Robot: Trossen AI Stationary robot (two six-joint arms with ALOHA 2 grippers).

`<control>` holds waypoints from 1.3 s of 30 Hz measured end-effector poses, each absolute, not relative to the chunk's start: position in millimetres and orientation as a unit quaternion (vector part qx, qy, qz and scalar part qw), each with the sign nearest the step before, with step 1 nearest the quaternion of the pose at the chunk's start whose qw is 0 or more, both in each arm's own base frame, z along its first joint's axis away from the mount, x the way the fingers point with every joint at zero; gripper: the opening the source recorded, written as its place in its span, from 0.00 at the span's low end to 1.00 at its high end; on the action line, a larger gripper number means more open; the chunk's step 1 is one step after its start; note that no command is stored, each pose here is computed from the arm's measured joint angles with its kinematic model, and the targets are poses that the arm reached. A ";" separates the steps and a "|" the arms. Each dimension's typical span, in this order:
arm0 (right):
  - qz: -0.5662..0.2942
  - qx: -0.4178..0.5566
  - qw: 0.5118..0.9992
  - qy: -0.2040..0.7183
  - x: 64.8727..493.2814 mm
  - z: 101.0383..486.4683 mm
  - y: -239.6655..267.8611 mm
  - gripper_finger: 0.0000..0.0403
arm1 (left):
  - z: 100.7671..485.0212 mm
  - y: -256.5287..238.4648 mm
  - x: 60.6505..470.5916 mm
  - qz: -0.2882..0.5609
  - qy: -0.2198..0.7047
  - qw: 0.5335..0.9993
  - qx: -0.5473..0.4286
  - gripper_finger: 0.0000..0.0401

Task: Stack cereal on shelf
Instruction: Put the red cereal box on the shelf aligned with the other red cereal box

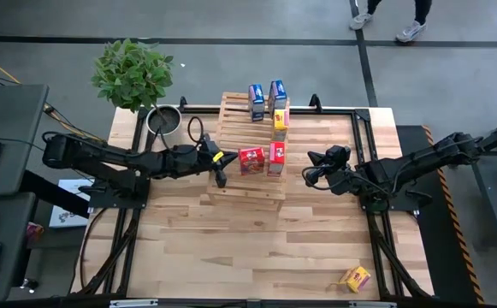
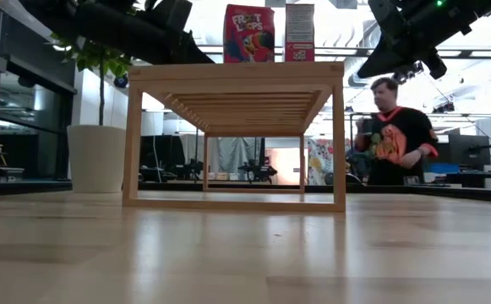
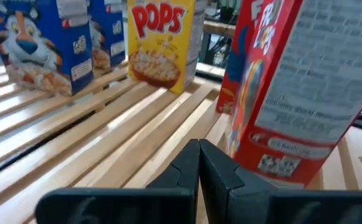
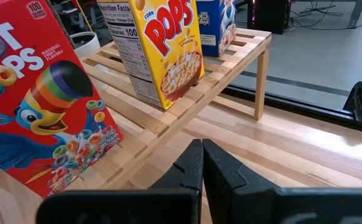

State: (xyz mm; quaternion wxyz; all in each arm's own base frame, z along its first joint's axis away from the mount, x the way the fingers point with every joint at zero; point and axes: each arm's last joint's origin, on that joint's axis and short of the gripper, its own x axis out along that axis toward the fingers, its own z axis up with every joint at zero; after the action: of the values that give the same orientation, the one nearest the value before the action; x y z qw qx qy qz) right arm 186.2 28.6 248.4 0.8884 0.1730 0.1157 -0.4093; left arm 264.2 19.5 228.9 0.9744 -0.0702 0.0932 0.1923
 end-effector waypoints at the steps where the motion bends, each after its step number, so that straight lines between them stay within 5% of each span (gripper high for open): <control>1: -0.409 0.174 0.888 0.115 186.3 248.4 28.6 0.00 | 228.7 19.6 265.7 0.192 0.088 0.975 -0.067 0.00; 39: -0.409 0.172 0.888 0.116 186.3 248.4 28.6 0.00 | 226.5 -18.0 284.3 0.119 0.097 0.986 -0.068 0.00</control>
State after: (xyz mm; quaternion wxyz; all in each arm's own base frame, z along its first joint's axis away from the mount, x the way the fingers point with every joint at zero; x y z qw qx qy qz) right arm 186.3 28.6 248.4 0.8885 0.1721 0.1160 -0.4094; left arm 284.3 -18.0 226.5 0.9858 -0.0679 0.0971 0.1188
